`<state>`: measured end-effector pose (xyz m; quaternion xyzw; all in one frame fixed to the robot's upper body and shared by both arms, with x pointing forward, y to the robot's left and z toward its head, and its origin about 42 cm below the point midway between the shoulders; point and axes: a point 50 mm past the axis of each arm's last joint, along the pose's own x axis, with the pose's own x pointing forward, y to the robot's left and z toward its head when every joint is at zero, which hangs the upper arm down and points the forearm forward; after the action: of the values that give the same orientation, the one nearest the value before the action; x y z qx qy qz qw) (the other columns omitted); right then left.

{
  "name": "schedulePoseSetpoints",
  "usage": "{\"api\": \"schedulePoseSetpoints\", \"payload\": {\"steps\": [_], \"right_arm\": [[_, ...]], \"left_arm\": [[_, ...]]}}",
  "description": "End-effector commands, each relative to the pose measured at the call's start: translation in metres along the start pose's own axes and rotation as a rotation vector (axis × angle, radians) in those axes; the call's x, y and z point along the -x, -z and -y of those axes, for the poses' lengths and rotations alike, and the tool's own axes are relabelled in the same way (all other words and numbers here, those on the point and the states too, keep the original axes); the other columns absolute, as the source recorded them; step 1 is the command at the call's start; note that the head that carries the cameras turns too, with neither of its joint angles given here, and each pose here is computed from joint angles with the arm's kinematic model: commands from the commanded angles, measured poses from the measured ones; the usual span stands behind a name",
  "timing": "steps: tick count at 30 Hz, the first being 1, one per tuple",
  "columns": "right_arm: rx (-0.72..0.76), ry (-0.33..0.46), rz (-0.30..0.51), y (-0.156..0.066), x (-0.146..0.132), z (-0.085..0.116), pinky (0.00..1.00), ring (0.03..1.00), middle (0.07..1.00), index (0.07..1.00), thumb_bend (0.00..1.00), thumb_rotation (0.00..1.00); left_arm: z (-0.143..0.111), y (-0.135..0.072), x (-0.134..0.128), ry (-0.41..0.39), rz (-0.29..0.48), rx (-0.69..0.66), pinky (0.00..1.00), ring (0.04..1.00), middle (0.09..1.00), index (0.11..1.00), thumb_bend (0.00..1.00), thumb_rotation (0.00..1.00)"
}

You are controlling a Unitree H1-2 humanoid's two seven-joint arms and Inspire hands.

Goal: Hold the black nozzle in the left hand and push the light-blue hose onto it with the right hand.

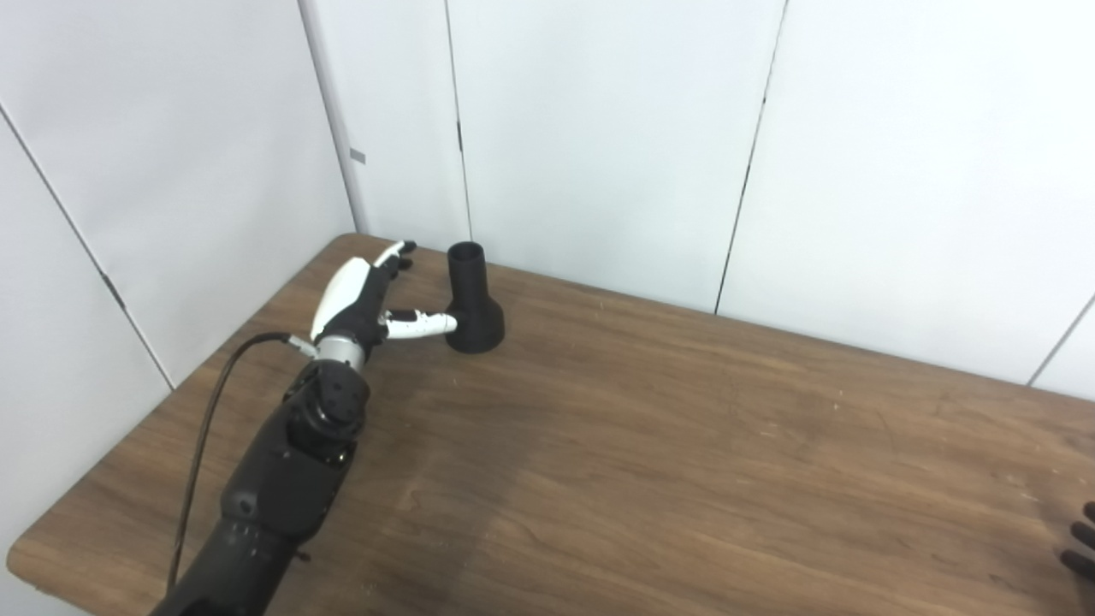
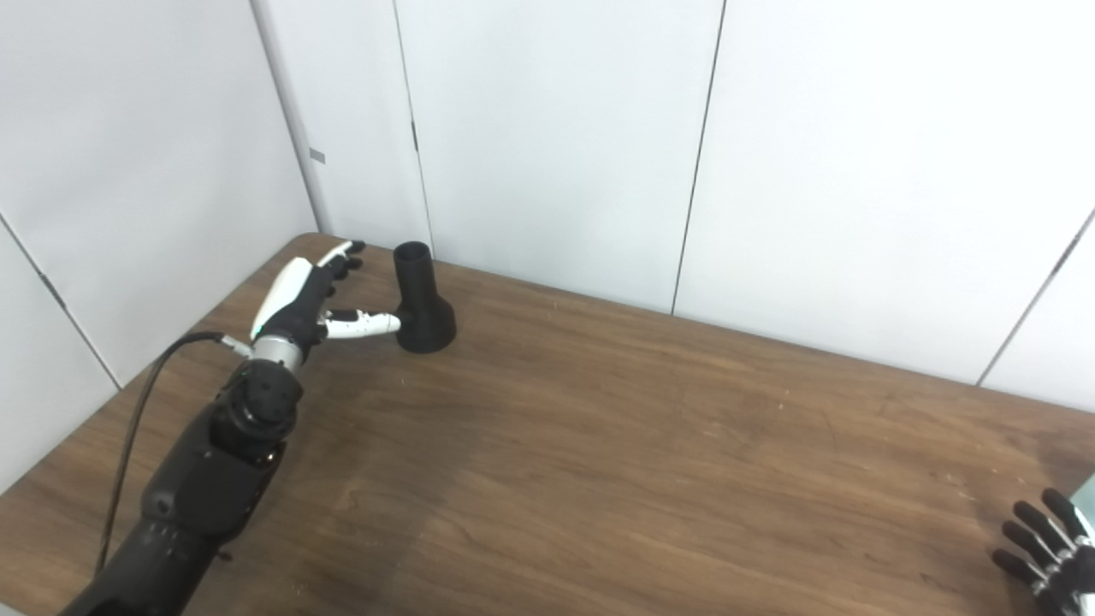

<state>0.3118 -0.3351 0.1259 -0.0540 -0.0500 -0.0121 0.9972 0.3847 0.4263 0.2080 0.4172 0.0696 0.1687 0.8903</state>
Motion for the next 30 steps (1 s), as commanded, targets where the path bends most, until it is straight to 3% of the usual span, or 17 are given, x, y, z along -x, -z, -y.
{"api": "schedulePoseSetpoints", "payload": {"steps": [1,5,11,20,30], "right_arm": [[0.005,0.000,-0.030,0.015,0.009,0.001,0.76,0.854,0.870,0.919,0.56,1.00],[0.013,0.002,-0.033,0.017,0.010,0.000,0.74,0.840,0.848,0.913,0.57,1.00],[0.017,0.000,-0.029,0.017,0.012,0.000,0.72,0.812,0.817,0.908,0.58,0.99],[0.035,-0.007,-0.025,0.017,0.013,-0.001,0.71,0.800,0.803,0.894,0.60,0.97],[0.034,-0.005,-0.037,0.019,0.012,0.000,0.70,0.791,0.779,0.886,0.59,0.93]], "left_arm": [[-0.032,-0.020,-0.018,-0.060,0.100,-0.043,0.85,0.900,0.889,0.885,0.84,0.38],[-0.031,-0.019,-0.027,-0.026,0.107,-0.070,0.86,0.910,0.895,0.894,0.87,0.41],[-0.026,-0.023,-0.034,0.030,0.077,-0.133,0.99,0.963,0.924,0.907,0.92,0.46],[-0.021,-0.031,-0.046,0.109,0.006,-0.030,1.00,0.999,0.969,0.918,0.93,0.45],[-0.009,-0.036,-0.053,0.204,0.019,-0.145,1.00,1.000,1.000,0.963,1.00,0.42]]}}
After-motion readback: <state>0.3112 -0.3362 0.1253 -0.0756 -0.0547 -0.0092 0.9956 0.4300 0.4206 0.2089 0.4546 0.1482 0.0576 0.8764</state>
